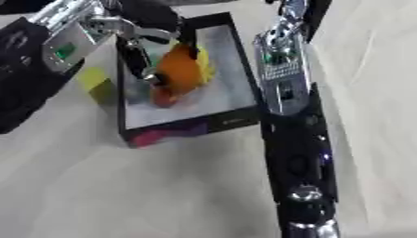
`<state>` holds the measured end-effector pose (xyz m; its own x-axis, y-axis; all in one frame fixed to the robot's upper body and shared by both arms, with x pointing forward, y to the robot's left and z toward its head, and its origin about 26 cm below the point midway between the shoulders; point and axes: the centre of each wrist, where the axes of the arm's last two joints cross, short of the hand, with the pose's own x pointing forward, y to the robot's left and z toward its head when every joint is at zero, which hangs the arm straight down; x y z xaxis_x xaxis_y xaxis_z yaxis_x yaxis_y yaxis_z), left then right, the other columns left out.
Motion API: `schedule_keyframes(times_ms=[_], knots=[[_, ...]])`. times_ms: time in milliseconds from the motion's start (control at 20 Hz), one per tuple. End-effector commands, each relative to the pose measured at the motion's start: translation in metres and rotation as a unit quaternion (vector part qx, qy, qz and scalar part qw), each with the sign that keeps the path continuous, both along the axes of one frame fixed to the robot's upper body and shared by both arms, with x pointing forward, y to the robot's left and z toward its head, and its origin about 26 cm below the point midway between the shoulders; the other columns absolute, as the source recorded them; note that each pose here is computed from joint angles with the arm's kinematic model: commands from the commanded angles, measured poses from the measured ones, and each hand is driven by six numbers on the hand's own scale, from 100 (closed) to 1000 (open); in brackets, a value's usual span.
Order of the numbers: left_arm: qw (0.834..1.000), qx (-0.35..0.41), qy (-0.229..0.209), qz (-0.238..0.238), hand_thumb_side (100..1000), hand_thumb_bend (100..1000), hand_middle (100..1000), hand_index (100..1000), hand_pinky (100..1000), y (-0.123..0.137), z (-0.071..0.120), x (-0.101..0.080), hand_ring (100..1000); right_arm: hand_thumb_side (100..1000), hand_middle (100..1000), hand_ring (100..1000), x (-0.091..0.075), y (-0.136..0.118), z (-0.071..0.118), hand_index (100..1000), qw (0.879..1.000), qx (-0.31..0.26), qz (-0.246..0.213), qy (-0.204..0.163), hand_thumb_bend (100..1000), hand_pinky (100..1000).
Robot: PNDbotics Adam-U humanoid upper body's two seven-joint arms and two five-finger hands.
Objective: Pick up objects on the table and place them in the box.
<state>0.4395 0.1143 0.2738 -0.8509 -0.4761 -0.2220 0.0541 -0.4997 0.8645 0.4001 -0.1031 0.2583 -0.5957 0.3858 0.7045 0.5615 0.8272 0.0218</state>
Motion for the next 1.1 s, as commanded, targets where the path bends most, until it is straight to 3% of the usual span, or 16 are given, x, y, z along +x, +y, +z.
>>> schedule_keyframes(times_ms=[50, 250, 400, 450, 500, 800, 1100], knots=[[0.999, -0.022, -0.010, 0.029, 531, 761, 827, 954, 833, 0.024, 0.017, 0.005, 845, 607, 788, 772, -0.003, 0.001, 0.011, 886, 1.000, 0.003, 0.003, -0.016, 100, 904], [0.995, -0.067, -0.042, 0.059, 559, 757, 821, 941, 831, 0.051, 0.031, 0.005, 842, 608, 788, 772, -0.002, -0.002, 0.009, 886, 1.000, 0.007, -0.001, -0.011, 100, 904], [0.993, -0.079, -0.053, 0.062, 559, 757, 821, 941, 831, 0.054, 0.034, 0.003, 842, 608, 788, 772, -0.002, -0.002, 0.008, 886, 1.000, 0.008, -0.001, -0.011, 100, 904], [0.993, -0.081, -0.054, 0.063, 100, 265, 792, 893, 825, 0.054, 0.034, 0.002, 821, 546, 788, 773, -0.002, -0.002, 0.008, 886, 1.000, 0.008, -0.001, -0.011, 100, 904], [0.992, -0.091, -0.056, 0.071, 555, 703, 790, 890, 823, 0.060, 0.037, 0.002, 820, 607, 788, 773, -0.001, -0.004, 0.008, 886, 1.000, 0.008, -0.004, -0.010, 100, 904], [0.974, -0.165, -0.071, 0.140, 570, 702, 791, 889, 819, 0.120, 0.041, -0.010, 820, 605, 789, 773, 0.001, -0.009, 0.010, 886, 1.000, 0.010, -0.014, -0.010, 100, 904], [0.959, -0.174, -0.055, 0.219, 596, 725, 781, 876, 821, 0.167, 0.034, -0.026, 821, 605, 790, 773, 0.002, -0.011, 0.010, 886, 1.000, 0.011, -0.018, -0.010, 100, 905]])
